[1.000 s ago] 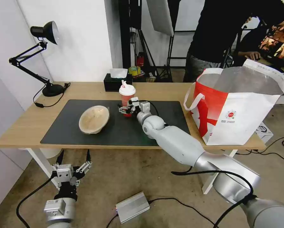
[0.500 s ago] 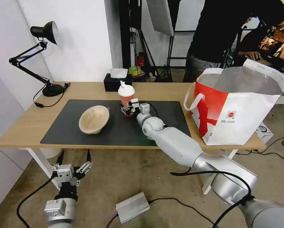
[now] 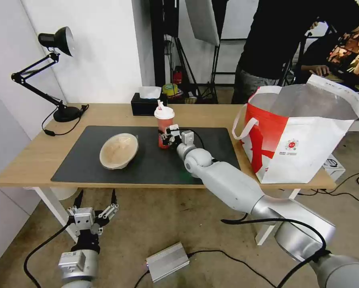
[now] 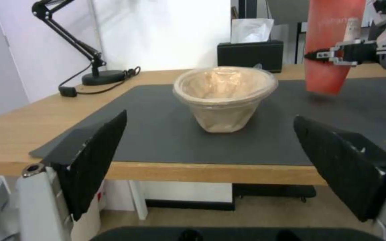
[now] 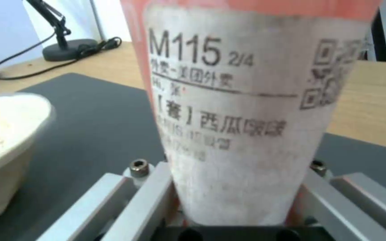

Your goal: Pick up the trash from the table and place it into the takeout bag.

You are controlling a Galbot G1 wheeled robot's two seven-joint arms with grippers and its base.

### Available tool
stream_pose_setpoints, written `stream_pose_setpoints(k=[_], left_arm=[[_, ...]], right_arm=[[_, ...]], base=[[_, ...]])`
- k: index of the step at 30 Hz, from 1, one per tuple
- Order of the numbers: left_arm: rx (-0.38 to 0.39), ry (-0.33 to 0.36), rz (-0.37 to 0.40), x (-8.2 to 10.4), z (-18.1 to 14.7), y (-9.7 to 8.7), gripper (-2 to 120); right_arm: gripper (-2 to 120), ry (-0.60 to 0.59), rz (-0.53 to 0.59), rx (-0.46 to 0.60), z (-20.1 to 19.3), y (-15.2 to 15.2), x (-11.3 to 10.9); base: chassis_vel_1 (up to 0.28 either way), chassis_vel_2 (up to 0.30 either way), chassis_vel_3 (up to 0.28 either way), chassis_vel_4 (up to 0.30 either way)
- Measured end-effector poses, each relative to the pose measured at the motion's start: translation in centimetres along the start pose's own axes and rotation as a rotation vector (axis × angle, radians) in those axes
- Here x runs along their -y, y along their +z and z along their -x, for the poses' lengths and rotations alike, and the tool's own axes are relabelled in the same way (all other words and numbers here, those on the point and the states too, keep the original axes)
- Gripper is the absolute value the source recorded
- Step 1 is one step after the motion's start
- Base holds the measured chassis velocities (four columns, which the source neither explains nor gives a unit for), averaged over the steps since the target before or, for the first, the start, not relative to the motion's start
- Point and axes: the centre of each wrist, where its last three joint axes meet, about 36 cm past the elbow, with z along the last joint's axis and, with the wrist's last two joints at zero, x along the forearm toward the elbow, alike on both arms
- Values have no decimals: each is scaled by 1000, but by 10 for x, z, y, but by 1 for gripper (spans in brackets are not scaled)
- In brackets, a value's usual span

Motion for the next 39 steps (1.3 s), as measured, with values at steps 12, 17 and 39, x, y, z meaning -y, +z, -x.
stream_pose_setpoints(k=[12,17,39], left_arm=[[0,-2,2,-1,0,1,100],[4,-3,4,-2,0,-1,100],[16,4,6,-2,-2,-8,100]], right_arm=[[9,-4,-1,15,-4,-6,1],[9,-4,3,30,-7,-12,-2],[8,-103,-121,200,-72,-143,-6]], base=[[0,0,0,0],[0,0,0,0],[0,0,0,0]])
